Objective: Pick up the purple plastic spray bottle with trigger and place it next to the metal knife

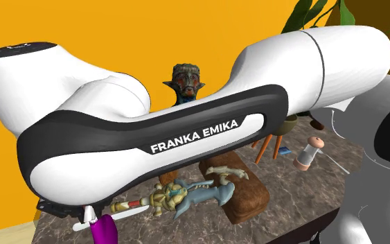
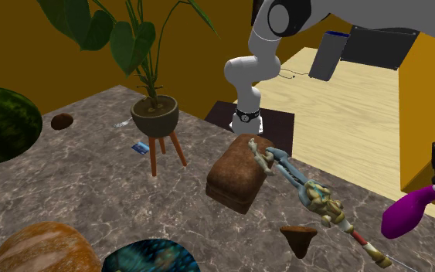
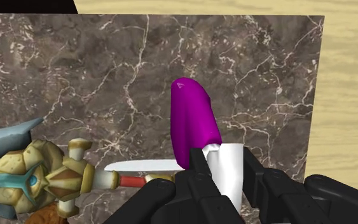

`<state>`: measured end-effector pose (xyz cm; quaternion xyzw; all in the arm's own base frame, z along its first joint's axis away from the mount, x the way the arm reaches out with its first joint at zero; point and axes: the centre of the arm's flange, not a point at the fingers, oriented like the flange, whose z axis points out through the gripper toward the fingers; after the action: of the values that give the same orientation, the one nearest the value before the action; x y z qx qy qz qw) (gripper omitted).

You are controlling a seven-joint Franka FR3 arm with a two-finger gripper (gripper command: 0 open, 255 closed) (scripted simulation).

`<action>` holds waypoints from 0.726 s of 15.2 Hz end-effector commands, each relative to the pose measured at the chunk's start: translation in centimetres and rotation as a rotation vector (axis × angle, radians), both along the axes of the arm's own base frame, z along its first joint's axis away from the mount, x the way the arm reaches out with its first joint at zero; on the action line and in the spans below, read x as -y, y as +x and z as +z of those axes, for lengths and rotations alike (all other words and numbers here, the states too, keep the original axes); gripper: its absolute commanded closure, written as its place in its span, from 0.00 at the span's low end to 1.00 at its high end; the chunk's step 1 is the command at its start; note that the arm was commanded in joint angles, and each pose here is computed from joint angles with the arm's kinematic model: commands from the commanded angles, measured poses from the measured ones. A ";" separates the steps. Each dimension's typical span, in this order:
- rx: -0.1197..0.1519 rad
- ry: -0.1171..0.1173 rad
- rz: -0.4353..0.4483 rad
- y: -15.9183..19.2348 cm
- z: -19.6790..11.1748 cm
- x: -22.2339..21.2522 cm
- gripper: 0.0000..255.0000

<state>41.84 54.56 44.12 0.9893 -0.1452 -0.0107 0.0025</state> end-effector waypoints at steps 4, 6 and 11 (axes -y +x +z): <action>0.001 0.001 0.000 0.0 -0.1 0.0 1.00; 0.001 0.001 0.000 0.0 -0.1 0.0 1.00; 0.001 0.001 0.000 0.0 -0.1 0.0 0.00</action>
<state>41.81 54.54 44.04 0.9894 -0.1452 -0.0104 0.0021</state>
